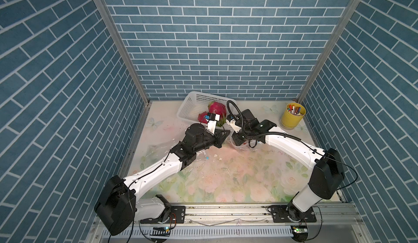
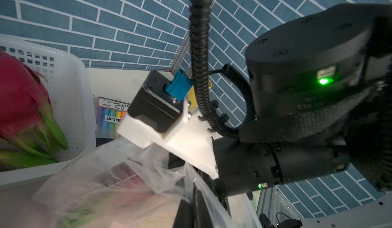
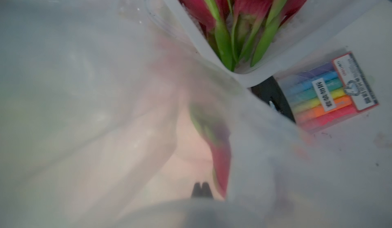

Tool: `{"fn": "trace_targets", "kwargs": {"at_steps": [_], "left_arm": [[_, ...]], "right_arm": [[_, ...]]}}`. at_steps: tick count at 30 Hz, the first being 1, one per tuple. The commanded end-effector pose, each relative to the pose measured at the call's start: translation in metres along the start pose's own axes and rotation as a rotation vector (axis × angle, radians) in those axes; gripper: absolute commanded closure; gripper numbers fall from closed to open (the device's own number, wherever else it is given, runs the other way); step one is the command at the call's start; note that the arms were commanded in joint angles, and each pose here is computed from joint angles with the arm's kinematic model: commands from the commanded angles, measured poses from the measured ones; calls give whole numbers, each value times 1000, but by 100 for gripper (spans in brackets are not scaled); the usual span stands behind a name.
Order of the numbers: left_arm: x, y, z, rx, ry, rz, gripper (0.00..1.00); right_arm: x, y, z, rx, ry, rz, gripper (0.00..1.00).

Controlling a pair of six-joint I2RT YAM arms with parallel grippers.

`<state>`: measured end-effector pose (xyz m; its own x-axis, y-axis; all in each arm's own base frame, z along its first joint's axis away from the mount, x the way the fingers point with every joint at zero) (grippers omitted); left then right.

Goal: Open the zip-top bag and take out the dragon fruit
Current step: Pick up the dragon fruit from the zipper food storage bag.

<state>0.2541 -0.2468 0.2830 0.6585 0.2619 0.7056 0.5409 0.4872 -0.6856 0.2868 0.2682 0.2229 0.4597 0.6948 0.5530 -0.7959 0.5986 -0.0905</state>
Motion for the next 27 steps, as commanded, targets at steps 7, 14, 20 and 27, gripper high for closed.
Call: {"fn": "trace_targets", "kwargs": {"at_steps": [7,14,20,27], "left_arm": [[1,40,22,145,-150,90,40],[-51,91,37,263,-134,163,19],[-74,118,8,311,18,53,19],[-88,135,-42,271,153,33,19]], "right_arm": [[-10,-14,-27,-104,105,92,98],[-14,-23,-22,-116,113,71,95],[-18,-26,-20,-85,103,27,94],[-19,-23,-16,-34,83,8,91]]}}
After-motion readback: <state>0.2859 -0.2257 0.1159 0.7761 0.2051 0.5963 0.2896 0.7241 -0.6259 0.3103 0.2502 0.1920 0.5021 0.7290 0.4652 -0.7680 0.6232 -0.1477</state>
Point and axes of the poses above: each gripper's point midway between its finger pads, its own z axis back along the fingers, its own y axis along the line the jaws close on, x = y × z, the point moved 7 cm from there along z, back along the fingers, and after that the axes turned 10 degrees about z, right-handed, at the moved point
